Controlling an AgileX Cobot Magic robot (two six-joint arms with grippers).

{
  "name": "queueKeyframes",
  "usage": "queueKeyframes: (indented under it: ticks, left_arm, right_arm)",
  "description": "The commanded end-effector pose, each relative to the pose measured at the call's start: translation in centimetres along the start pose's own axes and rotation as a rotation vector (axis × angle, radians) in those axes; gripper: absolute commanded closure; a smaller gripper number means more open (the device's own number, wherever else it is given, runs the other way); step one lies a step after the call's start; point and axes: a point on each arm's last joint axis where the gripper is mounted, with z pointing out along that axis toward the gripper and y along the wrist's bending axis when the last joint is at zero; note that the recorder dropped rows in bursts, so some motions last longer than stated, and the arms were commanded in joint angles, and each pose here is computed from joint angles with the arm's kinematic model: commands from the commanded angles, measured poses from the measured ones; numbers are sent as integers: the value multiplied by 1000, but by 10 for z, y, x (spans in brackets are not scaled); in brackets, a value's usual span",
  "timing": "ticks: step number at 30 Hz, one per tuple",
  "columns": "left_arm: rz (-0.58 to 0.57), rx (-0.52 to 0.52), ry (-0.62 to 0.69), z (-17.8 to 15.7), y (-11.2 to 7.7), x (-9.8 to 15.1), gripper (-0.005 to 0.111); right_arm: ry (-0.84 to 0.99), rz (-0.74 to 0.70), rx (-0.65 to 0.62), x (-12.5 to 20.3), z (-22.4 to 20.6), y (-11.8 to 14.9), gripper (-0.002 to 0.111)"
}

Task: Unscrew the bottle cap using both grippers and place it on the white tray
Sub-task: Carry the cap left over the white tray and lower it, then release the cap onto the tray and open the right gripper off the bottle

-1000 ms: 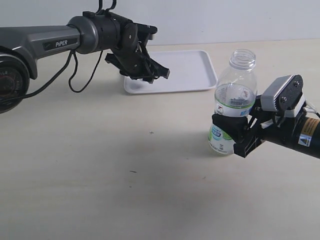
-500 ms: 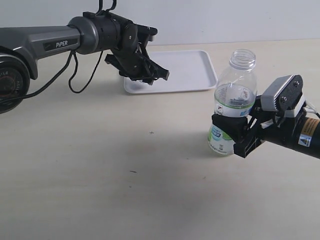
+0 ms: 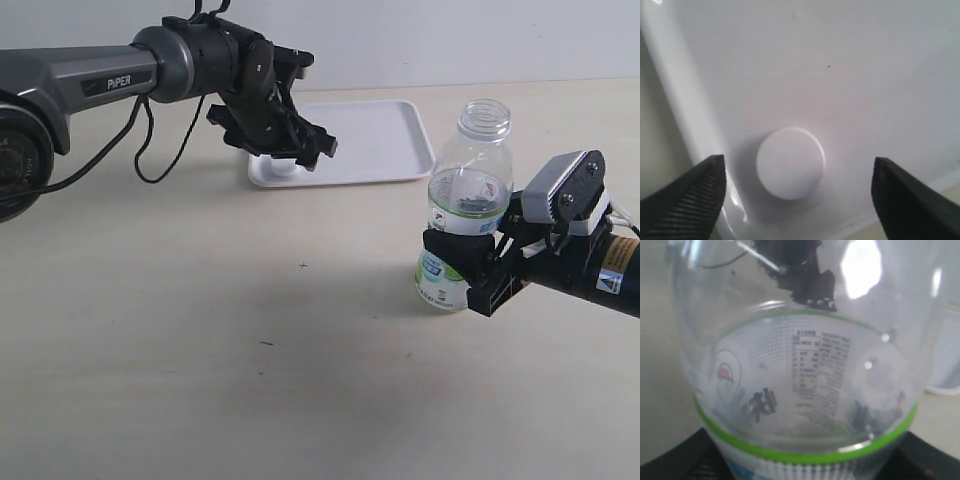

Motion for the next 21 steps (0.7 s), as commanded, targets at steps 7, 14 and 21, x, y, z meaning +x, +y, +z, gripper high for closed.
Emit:
queueKeyframes:
  ticks: [7,14,21]
  left_arm:
    - [19,-8,19,-19,3,-5,30]
    - [30,-11,46,-20,3,-3,30]
    - [37,-17,78,-35,4,-4,30]
  right_arm:
    - [-59,26,37,-6,-1,-4,40]
    - [-63,87,56,-6,-1,-6,27]
    - [-63,75,54,-6,-1,-6,24]
